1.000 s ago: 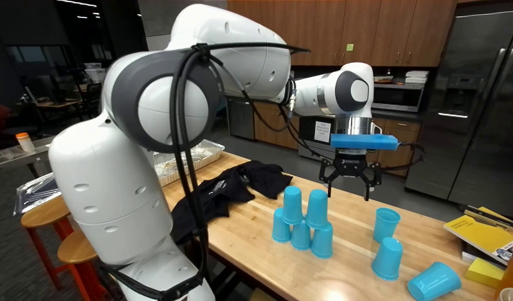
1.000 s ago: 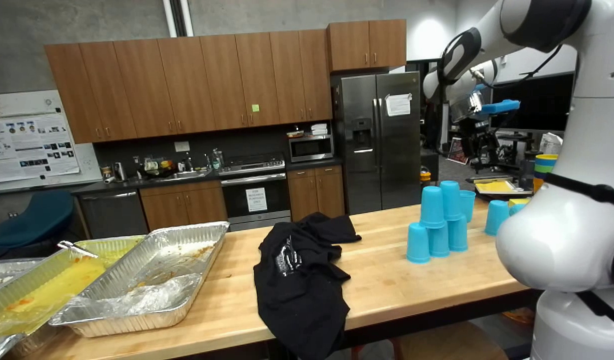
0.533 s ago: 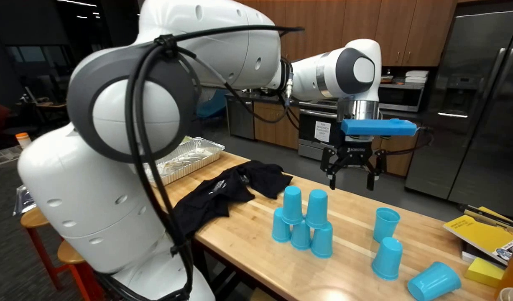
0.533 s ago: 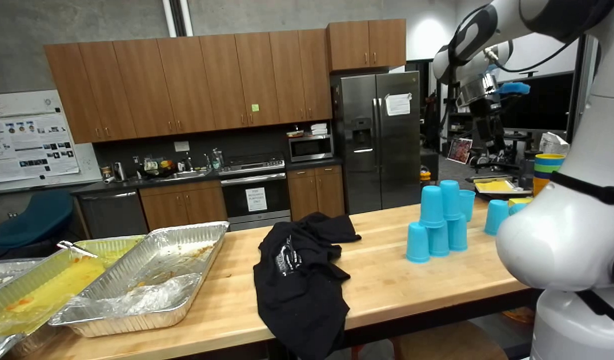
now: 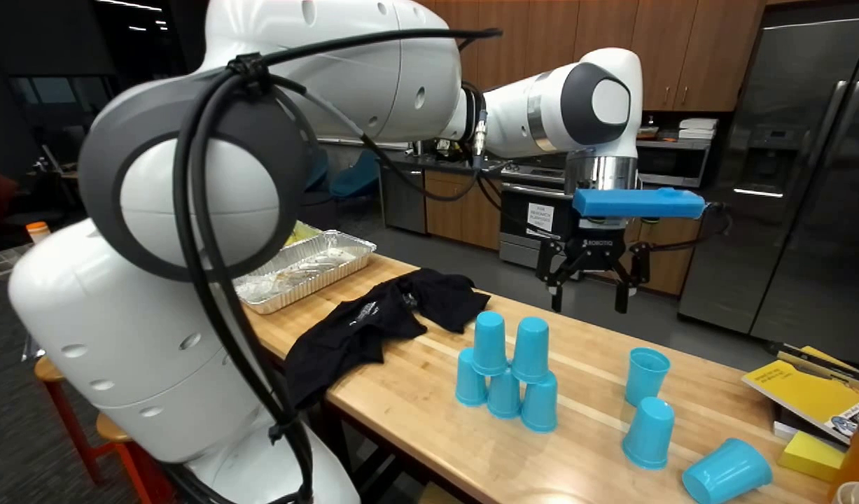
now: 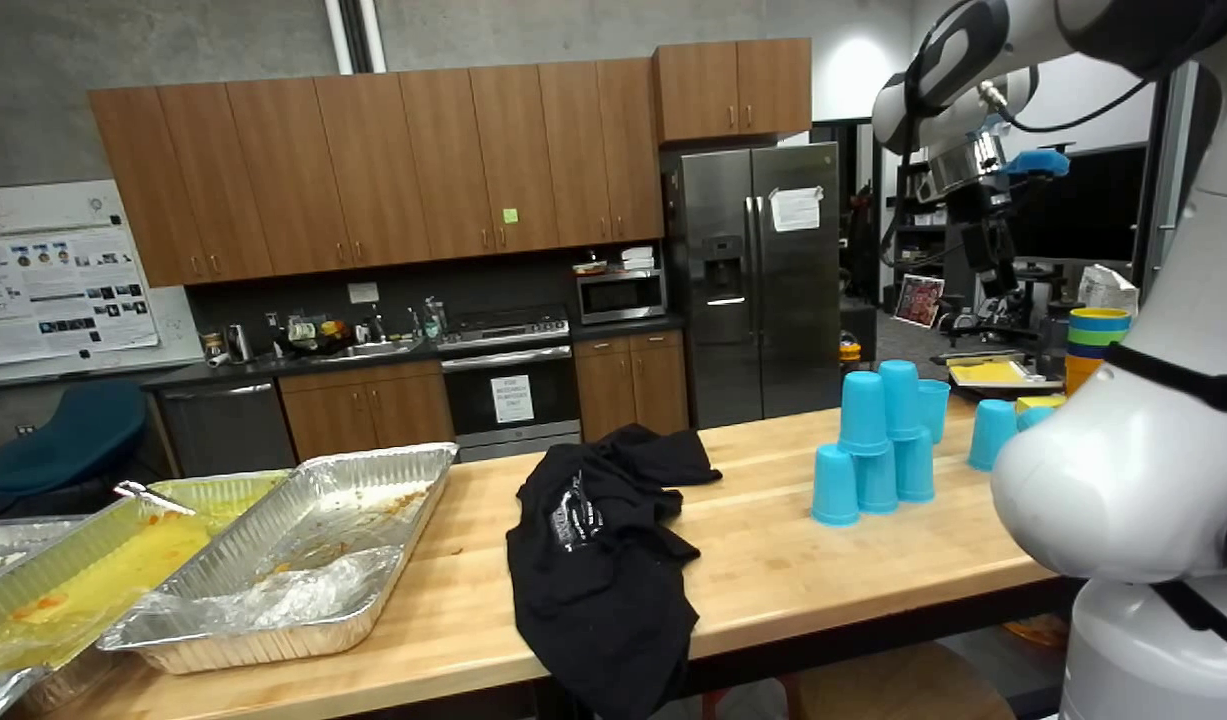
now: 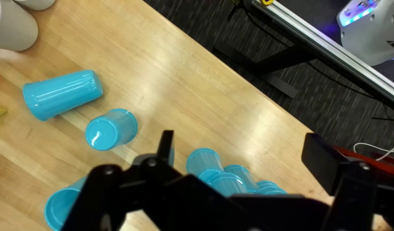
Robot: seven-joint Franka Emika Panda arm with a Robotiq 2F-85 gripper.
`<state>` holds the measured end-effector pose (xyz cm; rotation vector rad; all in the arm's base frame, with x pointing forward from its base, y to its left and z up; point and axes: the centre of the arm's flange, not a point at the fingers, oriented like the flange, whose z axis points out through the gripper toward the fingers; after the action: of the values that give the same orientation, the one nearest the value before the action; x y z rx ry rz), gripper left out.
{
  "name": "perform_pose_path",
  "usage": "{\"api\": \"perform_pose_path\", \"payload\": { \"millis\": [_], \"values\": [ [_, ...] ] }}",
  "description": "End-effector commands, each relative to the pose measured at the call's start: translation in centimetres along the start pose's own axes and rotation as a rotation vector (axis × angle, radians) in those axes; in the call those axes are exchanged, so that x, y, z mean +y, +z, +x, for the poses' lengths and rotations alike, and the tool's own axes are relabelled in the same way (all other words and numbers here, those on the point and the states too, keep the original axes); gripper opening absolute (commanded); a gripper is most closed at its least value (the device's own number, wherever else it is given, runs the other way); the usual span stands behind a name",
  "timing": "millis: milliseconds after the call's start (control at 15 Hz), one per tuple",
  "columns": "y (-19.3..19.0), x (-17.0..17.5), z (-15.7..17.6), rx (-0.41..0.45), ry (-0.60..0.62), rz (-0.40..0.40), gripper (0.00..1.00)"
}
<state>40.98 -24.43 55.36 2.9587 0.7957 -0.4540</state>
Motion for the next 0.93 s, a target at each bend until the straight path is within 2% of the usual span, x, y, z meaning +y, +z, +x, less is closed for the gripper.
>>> {"api": "perform_pose_path", "payload": {
  "millis": [0, 333, 467, 600, 867],
  "values": [
    [1.0, 0.1, 0.3, -0.02, -0.165, -0.028, 1.0],
    [4.7, 2.7, 0.9, -0.097, -0.437, -0.006, 1.0],
    [6.1, 4.0, 0.8, -0.129, -0.494, -0.014, 1.0],
    [7.1, 5.7, 0.4, -0.148, -0.499, -0.03, 1.0],
    [7.0, 7.3, -0.1, -0.046, -0.383, -0.022, 1.0]
  ]
}}
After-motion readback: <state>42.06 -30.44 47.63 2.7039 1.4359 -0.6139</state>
